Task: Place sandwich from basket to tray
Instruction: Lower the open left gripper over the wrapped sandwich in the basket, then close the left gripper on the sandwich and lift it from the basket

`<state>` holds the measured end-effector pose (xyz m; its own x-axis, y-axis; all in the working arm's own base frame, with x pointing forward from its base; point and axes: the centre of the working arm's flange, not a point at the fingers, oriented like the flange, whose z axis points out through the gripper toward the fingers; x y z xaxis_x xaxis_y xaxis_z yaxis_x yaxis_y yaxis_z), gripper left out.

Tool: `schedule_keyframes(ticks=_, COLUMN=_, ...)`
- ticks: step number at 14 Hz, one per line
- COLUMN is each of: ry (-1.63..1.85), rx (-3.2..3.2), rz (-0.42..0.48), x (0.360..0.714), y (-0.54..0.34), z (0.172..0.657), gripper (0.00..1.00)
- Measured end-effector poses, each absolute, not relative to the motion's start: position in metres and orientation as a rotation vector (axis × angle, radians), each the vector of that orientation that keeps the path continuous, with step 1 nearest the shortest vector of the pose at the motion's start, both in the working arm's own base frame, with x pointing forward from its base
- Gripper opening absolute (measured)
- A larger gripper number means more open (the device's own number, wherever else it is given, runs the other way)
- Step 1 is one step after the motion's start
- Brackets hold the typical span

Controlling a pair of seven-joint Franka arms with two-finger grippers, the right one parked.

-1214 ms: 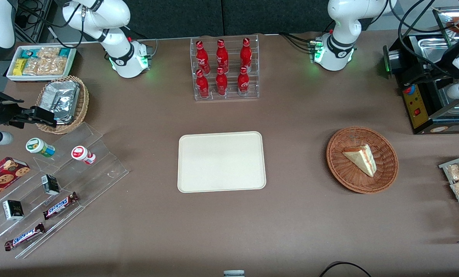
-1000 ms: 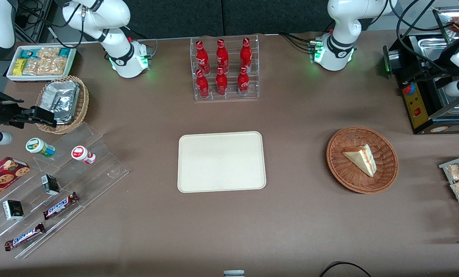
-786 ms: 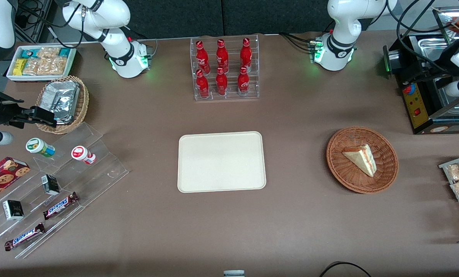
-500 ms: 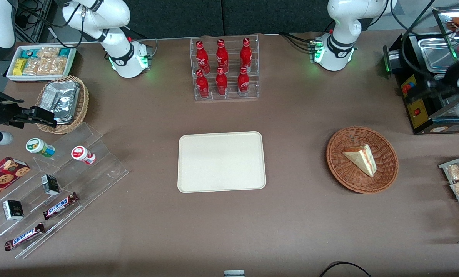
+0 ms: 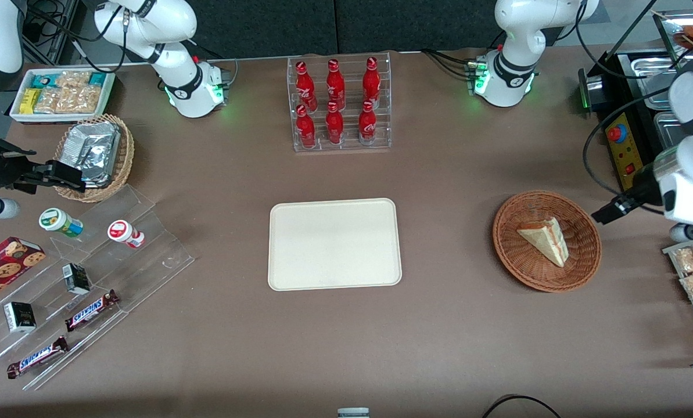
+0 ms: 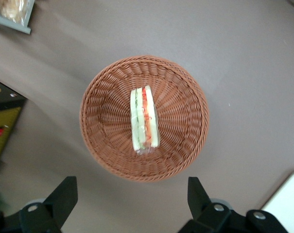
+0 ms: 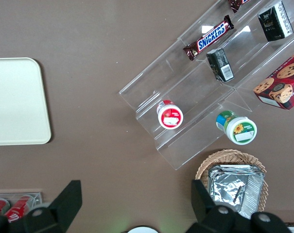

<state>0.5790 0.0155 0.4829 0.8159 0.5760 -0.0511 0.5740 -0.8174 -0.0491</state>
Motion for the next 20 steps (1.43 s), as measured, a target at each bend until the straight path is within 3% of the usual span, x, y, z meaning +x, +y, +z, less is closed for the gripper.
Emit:
schedule_keyframes(ticks=8, ry=-1.054, rx=-2.927, rz=0.037, x=0.543, y=0.009, z=0.354, gripper=1.00)
schedule_keyframes(ticks=12, ry=-1.080, rx=-2.918, rz=0.026, x=0.527, y=0.008, z=0.325, gripper=1.00)
schedule_keyframes(ticks=20, ry=-1.125, rx=-2.943, rz=-0.101, x=0.522, y=0.006, z=0.285, gripper=1.00)
